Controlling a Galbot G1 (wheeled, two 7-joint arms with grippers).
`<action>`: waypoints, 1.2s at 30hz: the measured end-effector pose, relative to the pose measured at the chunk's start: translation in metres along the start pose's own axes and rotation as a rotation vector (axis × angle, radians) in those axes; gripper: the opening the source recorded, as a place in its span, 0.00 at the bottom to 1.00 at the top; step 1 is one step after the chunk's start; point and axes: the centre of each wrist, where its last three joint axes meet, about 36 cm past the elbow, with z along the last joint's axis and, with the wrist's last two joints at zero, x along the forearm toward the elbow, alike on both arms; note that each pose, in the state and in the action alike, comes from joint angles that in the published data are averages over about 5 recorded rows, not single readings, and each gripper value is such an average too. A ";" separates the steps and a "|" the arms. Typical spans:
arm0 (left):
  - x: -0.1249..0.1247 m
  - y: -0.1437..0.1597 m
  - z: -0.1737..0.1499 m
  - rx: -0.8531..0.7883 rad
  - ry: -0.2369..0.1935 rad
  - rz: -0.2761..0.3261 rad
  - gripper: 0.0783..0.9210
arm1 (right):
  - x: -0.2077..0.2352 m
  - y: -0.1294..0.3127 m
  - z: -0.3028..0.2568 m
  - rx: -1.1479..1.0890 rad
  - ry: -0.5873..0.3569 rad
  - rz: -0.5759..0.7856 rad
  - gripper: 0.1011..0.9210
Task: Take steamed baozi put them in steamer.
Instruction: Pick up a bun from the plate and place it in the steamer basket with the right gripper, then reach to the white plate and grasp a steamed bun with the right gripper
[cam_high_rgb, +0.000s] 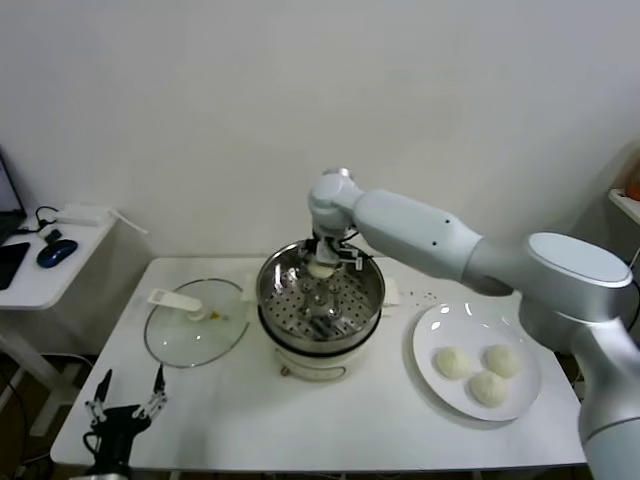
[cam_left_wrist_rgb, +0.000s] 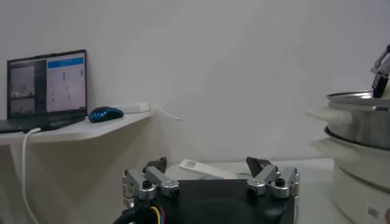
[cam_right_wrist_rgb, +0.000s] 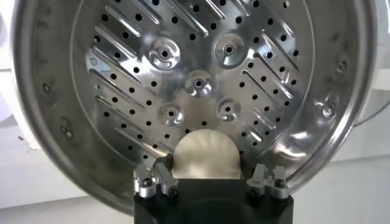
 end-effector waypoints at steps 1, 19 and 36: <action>0.000 0.000 0.000 0.001 0.001 -0.002 0.88 | -0.002 0.000 0.000 0.000 0.000 -0.003 0.76; 0.002 0.000 0.002 0.006 0.008 -0.009 0.88 | -0.020 0.001 -0.002 -0.011 -0.019 -0.018 0.87; 0.002 -0.001 0.000 0.011 0.009 -0.011 0.88 | 0.036 0.027 0.021 -0.106 -0.065 0.001 0.88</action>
